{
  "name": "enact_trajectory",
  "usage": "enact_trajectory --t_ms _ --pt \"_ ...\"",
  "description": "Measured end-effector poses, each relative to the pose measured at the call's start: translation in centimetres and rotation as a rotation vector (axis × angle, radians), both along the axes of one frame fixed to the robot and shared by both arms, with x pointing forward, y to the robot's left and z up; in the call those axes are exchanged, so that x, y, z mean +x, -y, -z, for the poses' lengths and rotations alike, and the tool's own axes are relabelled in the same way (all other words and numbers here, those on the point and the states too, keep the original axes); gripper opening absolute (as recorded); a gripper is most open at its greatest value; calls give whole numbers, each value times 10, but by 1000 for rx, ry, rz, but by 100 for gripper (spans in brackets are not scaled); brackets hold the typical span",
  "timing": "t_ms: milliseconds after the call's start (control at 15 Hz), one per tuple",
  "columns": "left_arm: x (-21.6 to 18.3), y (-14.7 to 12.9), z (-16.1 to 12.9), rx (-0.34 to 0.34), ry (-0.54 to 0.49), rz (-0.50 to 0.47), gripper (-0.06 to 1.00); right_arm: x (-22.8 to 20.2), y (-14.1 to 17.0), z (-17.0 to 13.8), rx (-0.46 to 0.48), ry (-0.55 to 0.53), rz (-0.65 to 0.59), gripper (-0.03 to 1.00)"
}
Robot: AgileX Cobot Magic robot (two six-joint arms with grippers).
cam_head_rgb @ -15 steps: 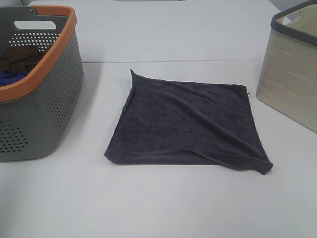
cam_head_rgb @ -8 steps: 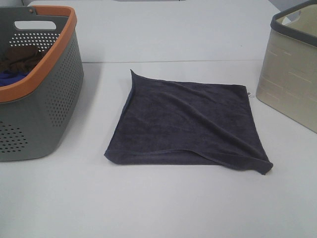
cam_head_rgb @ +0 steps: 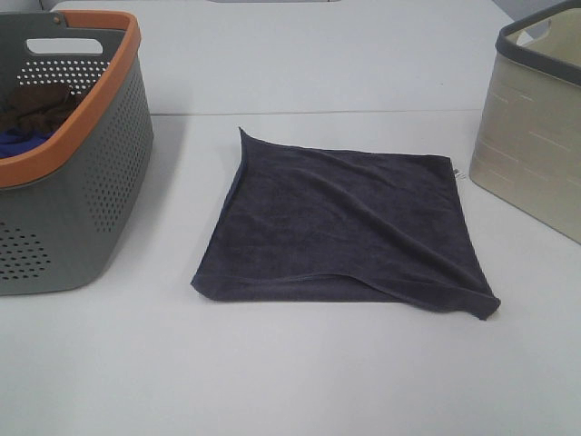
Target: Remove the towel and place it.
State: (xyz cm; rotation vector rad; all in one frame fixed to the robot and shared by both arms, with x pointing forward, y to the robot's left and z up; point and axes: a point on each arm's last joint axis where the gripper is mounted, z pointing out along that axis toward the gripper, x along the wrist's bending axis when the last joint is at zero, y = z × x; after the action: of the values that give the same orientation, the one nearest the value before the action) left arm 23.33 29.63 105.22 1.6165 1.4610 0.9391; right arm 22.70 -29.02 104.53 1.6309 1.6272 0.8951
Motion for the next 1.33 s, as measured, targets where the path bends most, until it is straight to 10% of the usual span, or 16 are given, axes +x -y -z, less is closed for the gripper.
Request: enact_trajectory --t_ms 1333 --pt "0 0 0 -77 2 -44 84 1 0 1 6 10 -69 71"
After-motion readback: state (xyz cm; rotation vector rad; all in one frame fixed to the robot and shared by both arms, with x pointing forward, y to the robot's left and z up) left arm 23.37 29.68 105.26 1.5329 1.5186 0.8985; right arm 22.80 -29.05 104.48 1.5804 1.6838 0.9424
